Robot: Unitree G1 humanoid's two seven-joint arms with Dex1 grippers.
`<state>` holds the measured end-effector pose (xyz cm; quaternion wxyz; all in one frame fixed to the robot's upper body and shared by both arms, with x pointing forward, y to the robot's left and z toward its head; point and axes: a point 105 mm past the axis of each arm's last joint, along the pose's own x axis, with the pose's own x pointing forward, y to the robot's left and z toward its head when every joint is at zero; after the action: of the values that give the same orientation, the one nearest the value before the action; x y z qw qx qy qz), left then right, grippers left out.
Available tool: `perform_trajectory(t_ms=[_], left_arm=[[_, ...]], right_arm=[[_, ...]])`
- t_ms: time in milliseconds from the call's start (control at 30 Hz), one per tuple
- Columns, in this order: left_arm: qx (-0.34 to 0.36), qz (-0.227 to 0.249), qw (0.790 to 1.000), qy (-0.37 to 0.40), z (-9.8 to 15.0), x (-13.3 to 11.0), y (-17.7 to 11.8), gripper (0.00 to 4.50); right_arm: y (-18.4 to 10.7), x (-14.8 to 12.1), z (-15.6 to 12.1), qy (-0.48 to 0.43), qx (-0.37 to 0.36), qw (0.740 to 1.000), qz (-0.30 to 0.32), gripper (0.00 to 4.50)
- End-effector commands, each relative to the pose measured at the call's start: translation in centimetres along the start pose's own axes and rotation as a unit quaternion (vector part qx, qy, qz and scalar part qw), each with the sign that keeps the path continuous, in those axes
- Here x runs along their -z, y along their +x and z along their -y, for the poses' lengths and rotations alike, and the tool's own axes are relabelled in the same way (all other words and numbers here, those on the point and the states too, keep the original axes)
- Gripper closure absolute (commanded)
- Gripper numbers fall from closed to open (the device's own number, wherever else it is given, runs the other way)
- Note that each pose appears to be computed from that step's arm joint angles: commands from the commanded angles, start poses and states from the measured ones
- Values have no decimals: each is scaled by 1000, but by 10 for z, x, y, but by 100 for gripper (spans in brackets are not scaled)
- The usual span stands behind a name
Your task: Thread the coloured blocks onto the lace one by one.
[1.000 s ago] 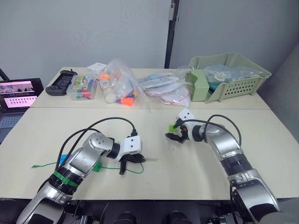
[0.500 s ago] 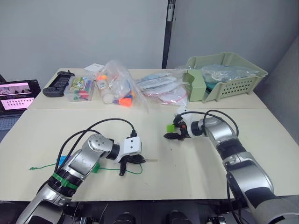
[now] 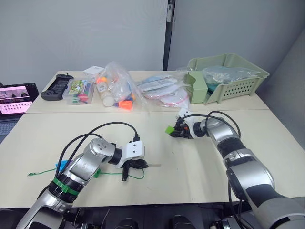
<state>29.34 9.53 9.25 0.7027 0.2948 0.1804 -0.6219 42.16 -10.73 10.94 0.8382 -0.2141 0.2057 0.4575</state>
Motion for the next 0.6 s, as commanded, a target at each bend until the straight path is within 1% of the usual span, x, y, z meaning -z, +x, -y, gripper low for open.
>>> perform_trajectory(t_ms=[33, 167, 267, 367, 433, 500, 600], left_arm=[[-2, 6, 1000, 11, 0, -6, -3, 450], [0, 6, 1000, 12, 0, -6, -2, 450], [1, 6, 1000, 12, 1, -6, -2, 450], [0, 6, 1000, 11, 1, -6, -3, 450], [-1, 7, 1000, 12, 0, -6, -3, 450], [-2, 9, 1000, 12, -1, -8, -3, 450], [-2, 15, 1000, 17, -1, -14, -3, 450]], right_arm=[[3, 4, -9, -29, -17, 999, -1, 323], [-7, -2, -10, -44, -22, 999, 12, 323], [-25, -6, -24, -66, -50, 996, 16, 323], [-53, -6, -53, -84, -97, 992, 6, 323], [-67, -1, -72, -82, -120, 989, -6, 323], [-74, 8, -89, -79, -135, 987, -24, 323], [-74, 30, -115, -76, -142, 986, -48, 323]])
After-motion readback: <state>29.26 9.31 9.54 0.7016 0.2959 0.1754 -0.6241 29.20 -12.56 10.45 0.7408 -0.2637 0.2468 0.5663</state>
